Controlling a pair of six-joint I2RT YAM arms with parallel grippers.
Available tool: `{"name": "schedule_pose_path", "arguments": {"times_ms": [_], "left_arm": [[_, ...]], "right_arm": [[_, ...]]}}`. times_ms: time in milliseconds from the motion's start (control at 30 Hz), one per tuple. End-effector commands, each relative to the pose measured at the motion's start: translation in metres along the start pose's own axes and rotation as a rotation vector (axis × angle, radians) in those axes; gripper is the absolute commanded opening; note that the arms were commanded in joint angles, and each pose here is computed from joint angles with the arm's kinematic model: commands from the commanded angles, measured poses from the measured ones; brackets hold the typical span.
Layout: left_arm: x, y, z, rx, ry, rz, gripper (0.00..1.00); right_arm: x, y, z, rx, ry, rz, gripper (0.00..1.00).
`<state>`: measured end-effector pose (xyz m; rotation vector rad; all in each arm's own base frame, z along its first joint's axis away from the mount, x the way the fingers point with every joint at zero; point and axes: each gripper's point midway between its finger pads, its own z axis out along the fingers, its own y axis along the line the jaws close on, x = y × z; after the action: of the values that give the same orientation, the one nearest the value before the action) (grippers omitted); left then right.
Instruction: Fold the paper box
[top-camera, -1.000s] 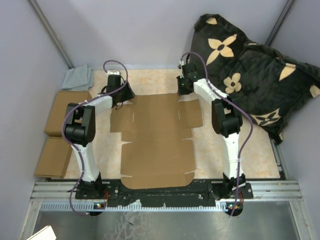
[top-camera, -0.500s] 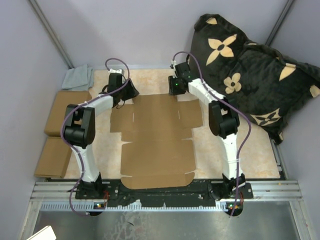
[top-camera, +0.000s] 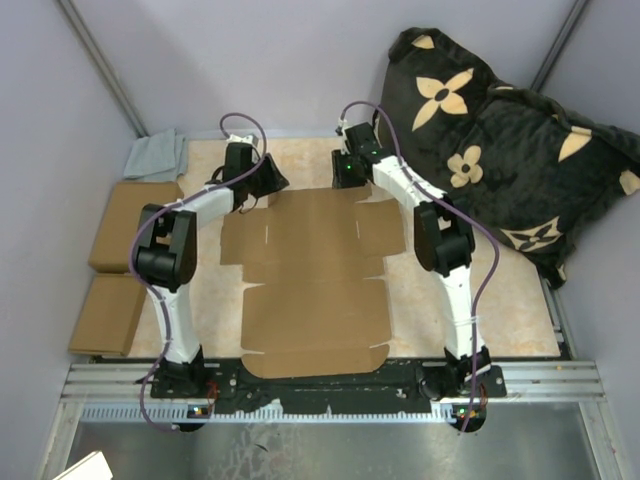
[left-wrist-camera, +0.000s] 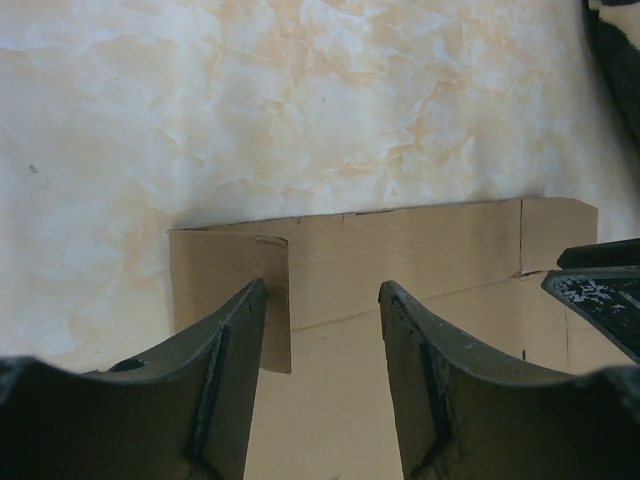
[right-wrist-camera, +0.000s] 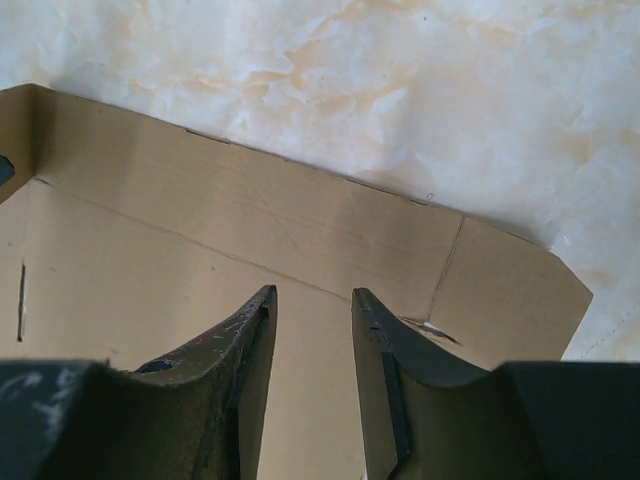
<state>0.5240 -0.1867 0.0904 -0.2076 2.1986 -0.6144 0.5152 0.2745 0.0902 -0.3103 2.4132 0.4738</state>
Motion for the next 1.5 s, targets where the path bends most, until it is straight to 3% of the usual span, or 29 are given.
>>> {"name": "schedule_pose_path", "arguments": {"times_ms": [0,300,433,500,900,1167,1467], "left_arm": [[-0.006,-0.016,0.009,0.055,-0.013,0.001,0.56],[0.020,0.005,0.028,-0.001,0.044,-0.015,0.56],[0.026,0.014,0.030,-0.036,0.059,-0.020,0.56],[0.029,0.017,0.030,-0.048,0.063,-0.021,0.56],[0.041,0.029,0.032,-0.085,0.096,-0.023,0.56],[0.045,0.029,0.032,-0.081,0.107,-0.032,0.56],[0.043,0.027,0.030,-0.073,0.104,-0.029,0.56]], "right_arm": [[-0.018,0.002,-0.005,0.003,-0.051,-0.003,0.37],[-0.032,-0.023,-0.034,0.106,-0.141,0.065,0.34],[-0.033,-0.058,-0.043,0.249,-0.155,0.118,0.09],[-0.032,-0.070,-0.044,0.294,-0.155,0.132,0.04],[-0.018,-0.115,-0.055,0.545,-0.137,0.152,0.00],[-0.016,-0.074,-0.025,0.267,-0.095,0.092,0.02],[-0.029,-0.028,-0.032,0.024,-0.151,0.069,0.05]]}}
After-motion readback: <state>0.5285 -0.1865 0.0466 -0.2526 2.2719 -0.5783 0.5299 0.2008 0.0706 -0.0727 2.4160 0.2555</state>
